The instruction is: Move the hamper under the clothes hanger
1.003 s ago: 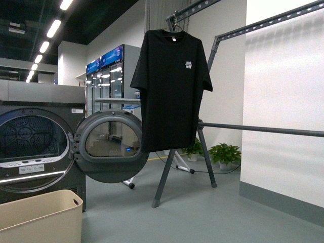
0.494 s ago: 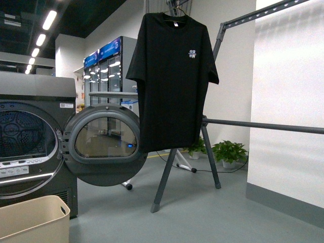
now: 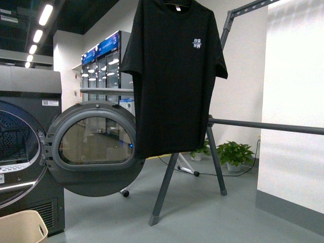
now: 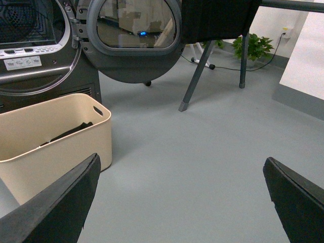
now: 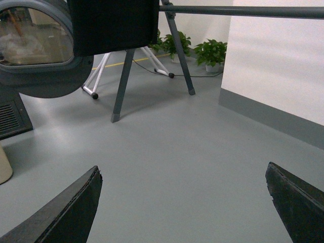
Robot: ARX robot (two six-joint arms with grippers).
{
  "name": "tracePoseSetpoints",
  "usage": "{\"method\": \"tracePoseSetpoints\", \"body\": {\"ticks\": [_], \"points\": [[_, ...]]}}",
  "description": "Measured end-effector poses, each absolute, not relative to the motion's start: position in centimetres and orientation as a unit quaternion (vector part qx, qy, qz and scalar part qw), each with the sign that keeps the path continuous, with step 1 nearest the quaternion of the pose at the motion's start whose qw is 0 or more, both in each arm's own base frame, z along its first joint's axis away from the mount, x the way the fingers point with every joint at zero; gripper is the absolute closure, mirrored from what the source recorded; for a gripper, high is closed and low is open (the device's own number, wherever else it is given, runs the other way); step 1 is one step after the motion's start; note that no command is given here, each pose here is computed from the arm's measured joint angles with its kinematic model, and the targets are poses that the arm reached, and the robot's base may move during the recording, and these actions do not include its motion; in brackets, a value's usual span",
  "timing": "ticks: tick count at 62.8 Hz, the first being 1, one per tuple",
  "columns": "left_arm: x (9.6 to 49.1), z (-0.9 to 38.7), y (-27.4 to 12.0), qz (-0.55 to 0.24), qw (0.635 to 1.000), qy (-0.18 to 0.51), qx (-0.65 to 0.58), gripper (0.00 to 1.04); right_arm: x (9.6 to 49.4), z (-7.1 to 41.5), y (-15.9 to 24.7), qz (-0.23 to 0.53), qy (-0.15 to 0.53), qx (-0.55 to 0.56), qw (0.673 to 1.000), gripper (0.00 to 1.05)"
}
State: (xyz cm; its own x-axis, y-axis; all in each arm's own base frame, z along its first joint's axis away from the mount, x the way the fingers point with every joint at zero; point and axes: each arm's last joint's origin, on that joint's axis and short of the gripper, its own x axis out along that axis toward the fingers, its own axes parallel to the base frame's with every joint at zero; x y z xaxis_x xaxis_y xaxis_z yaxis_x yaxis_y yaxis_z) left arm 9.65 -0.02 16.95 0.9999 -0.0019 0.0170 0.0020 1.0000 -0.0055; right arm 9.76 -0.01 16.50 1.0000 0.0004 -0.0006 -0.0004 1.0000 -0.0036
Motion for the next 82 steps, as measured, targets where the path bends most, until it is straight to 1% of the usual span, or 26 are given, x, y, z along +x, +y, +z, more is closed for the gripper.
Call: {"method": "tracePoseSetpoints", "body": {"ticks": [82], "points": [[9.67, 16.93, -0.02, -0.001, 1.0, -0.008, -0.003, 0.07, 9.76, 16.49, -0.01, -0.001, 0.001, -0.002, 1.0, 0.08]]}}
